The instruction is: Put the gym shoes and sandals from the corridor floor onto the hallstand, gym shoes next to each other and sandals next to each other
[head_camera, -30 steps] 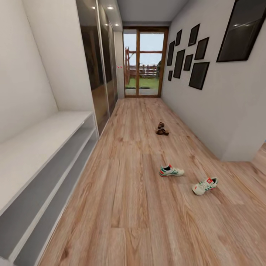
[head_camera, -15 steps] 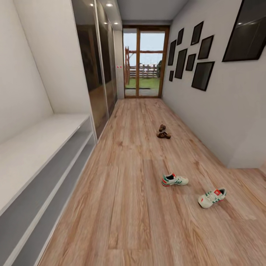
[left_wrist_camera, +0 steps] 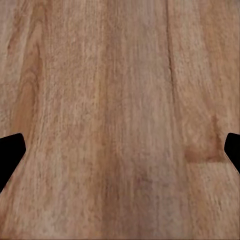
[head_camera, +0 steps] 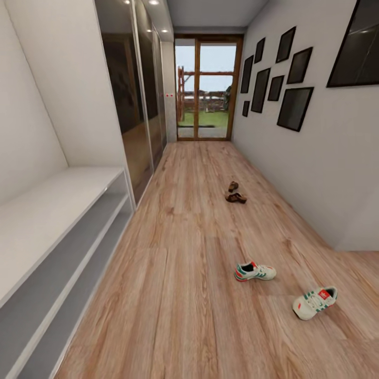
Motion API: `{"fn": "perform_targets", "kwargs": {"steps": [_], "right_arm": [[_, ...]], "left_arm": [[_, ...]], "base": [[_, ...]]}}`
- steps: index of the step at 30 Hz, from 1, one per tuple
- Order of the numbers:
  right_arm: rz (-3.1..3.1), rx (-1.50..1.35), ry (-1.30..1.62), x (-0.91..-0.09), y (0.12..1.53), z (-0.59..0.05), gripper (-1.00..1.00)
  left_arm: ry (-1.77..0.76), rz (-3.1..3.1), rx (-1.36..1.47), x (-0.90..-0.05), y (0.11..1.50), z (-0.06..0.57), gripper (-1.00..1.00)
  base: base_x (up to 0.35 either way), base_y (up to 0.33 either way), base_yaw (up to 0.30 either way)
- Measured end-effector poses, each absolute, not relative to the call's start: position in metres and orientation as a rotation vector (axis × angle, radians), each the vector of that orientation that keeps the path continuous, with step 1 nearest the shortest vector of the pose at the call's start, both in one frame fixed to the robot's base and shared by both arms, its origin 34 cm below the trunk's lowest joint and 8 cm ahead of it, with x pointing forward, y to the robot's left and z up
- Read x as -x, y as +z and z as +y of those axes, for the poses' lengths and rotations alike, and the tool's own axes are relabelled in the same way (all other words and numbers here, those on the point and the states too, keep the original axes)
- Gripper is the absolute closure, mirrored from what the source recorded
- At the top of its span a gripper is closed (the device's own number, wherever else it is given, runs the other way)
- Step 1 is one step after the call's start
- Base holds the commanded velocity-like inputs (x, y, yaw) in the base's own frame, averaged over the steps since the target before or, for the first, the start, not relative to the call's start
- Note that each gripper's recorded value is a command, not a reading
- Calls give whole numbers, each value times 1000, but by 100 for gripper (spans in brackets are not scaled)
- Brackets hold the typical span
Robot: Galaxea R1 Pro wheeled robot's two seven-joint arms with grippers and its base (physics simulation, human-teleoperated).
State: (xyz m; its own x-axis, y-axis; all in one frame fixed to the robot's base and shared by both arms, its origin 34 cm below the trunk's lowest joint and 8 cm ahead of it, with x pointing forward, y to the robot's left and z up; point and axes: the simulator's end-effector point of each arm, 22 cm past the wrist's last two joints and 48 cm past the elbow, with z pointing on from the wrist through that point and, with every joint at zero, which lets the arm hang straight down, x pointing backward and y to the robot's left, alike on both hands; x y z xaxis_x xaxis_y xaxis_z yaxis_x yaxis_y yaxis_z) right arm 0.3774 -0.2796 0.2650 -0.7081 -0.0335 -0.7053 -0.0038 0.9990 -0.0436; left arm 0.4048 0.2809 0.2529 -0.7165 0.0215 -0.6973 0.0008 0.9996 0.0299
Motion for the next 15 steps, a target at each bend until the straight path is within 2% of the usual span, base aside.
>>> {"fn": "perform_targets", "kwargs": {"steps": [15], "right_arm": [[2358,26,-50,-377,265,-280,-100]], "left_arm": [[35,2369,-15,-405,253,281,-100]], "base": [[338,91,0]]}}
